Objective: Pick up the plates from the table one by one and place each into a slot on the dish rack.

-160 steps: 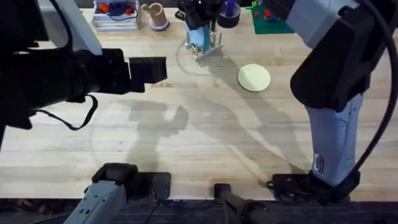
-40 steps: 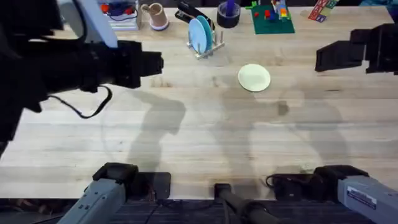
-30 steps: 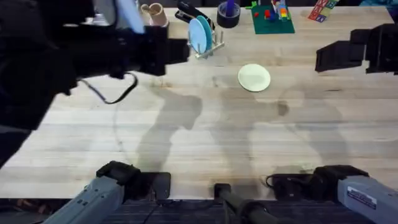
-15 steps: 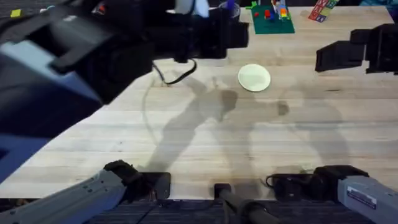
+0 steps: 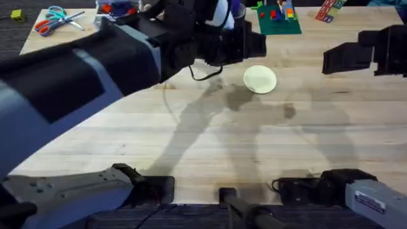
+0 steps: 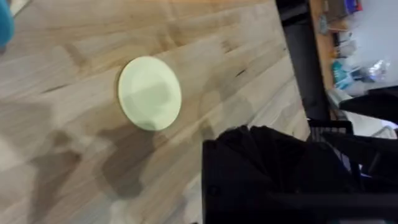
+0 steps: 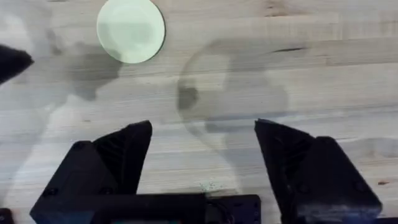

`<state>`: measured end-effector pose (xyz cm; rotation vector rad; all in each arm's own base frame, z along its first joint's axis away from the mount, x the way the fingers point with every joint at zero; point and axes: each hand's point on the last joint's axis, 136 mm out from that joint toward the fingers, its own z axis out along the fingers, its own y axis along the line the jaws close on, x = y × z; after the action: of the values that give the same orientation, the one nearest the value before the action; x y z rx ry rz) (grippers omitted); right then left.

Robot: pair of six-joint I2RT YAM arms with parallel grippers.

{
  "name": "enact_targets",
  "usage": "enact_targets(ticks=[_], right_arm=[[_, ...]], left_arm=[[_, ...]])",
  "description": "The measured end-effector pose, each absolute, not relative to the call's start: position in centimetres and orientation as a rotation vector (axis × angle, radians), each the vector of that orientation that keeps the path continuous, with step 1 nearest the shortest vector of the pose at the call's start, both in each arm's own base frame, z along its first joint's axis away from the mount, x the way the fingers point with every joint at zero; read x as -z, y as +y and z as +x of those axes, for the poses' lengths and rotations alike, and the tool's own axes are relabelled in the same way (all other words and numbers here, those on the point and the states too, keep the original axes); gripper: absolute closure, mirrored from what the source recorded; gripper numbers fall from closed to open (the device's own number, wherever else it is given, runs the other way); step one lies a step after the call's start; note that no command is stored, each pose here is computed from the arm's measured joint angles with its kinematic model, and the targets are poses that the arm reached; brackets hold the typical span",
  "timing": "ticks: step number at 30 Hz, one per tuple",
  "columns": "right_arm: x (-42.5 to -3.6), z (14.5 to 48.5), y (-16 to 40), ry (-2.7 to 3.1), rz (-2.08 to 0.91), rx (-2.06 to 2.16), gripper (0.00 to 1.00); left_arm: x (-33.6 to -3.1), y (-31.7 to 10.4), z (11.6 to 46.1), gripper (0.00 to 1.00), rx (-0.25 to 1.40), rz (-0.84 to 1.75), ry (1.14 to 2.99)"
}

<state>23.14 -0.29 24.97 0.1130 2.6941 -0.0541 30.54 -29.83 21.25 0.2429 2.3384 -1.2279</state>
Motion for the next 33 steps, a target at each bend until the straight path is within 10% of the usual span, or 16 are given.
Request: enact_targets(ticks=[33], right_arm=[[-24.9,23.1,-0.3,2.697,0.117,0.054,0.007]], left_arm=[[-10.3,-33.6,34.8,0.958,1.450,0.101,2.471]])
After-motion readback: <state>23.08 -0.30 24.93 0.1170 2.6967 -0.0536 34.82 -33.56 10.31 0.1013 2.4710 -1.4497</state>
